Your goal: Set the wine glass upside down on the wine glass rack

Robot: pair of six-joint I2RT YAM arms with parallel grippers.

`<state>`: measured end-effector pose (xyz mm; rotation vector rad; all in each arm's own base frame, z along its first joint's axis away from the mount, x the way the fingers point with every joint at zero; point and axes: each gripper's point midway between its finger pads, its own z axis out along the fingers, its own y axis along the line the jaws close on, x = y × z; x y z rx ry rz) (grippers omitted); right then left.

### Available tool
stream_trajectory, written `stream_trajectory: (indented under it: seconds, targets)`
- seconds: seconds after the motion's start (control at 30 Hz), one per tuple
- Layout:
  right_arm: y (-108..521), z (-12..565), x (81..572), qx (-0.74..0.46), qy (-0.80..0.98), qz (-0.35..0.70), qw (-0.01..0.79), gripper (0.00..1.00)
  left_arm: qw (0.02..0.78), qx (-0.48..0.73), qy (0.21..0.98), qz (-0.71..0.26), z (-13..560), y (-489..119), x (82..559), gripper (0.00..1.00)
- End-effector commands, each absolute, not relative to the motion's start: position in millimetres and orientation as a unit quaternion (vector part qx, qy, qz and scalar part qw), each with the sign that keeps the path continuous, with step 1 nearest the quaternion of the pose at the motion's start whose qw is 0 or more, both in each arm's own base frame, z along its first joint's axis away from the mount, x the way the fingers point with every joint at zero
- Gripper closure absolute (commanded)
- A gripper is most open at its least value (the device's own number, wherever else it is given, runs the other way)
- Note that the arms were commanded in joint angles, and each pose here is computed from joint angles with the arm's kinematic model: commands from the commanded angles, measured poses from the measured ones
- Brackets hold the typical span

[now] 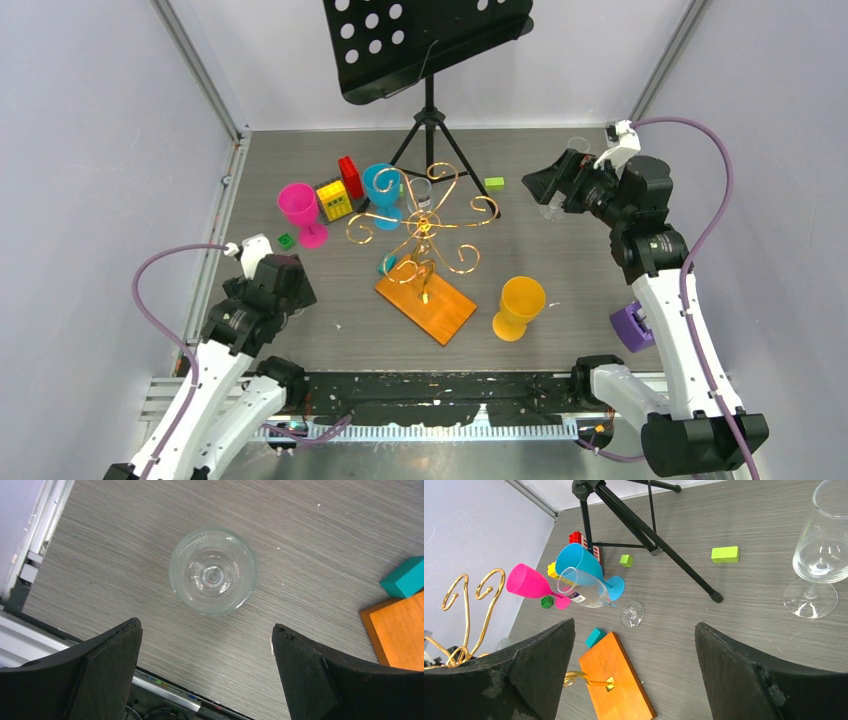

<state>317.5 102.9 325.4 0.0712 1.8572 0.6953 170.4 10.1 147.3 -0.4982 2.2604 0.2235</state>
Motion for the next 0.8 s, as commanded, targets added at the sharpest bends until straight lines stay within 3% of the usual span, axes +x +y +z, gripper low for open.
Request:
stream_trajectory:
  seconds: [0.0, 0.77]
  targets:
    - [105.6, 340.1, 320.4, 0.014, 0.766, 0.298, 0.569, 0.04, 0.392, -0.198, 0.897, 0.054, 139.9, 0.5, 192.0, 0.00]
    - [112.7, 331.0, 329.3, 0.009, 0.768, 0.316, 0.558, 0.05, 0.395, -0.243, 0.878, 0.123, 104.8, 22.9, 215.9, 0.01]
